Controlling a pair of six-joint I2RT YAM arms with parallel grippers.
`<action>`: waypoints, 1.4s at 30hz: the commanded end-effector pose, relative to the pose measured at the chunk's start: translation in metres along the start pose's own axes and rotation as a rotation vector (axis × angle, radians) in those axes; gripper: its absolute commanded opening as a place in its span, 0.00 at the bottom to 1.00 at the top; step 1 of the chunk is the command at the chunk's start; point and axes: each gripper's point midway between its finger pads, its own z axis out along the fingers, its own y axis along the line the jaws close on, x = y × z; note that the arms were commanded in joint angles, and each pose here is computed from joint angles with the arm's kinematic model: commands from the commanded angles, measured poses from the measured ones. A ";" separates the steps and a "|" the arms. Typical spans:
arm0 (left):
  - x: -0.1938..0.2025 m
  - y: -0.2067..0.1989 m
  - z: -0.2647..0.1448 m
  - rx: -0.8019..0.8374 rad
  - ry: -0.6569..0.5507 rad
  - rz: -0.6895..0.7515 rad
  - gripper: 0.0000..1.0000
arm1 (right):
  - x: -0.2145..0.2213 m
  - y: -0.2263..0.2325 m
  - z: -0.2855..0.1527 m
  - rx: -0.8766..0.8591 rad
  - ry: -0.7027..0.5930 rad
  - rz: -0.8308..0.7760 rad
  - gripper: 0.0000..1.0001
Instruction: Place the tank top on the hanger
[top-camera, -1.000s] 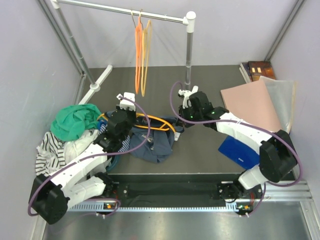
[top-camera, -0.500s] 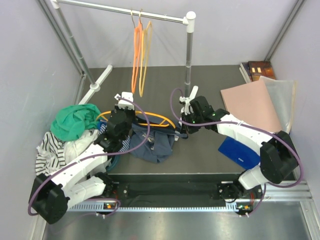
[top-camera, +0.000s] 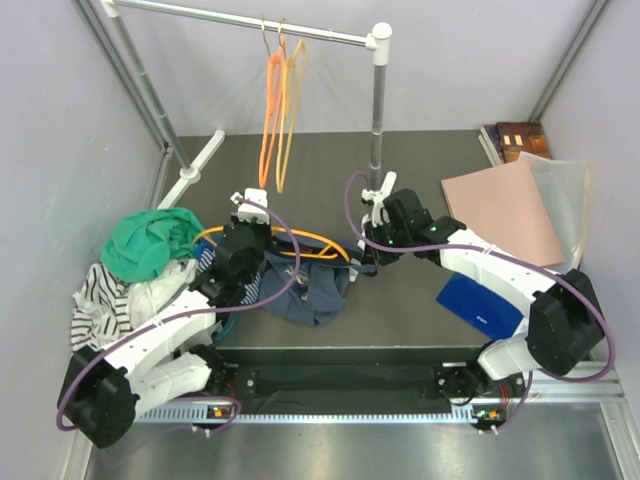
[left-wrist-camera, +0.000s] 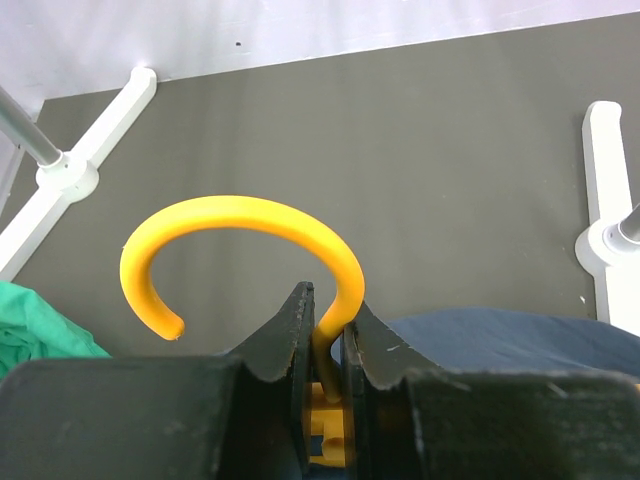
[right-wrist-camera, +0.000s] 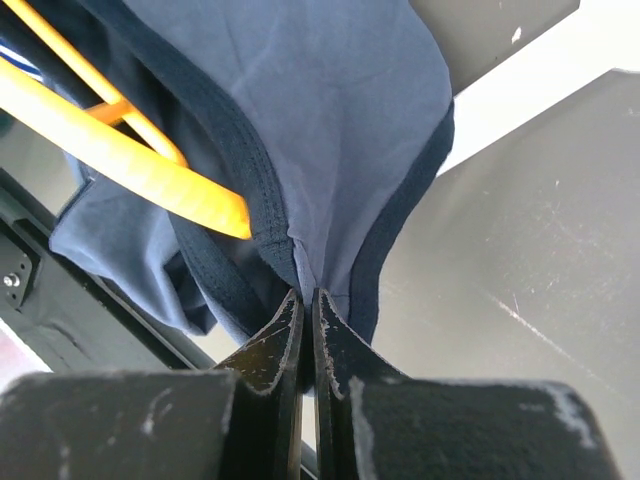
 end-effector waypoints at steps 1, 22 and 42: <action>-0.017 0.000 0.000 -0.004 -0.062 -0.064 0.00 | -0.040 0.032 -0.021 -0.074 -0.109 -0.040 0.00; -0.022 -0.001 -0.003 -0.013 -0.090 -0.138 0.00 | -0.111 0.173 -0.018 -0.366 -0.223 -0.169 0.00; -0.033 -0.007 -0.008 0.014 -0.140 -0.283 0.00 | -0.105 0.177 -0.015 -0.373 -0.218 -0.153 0.28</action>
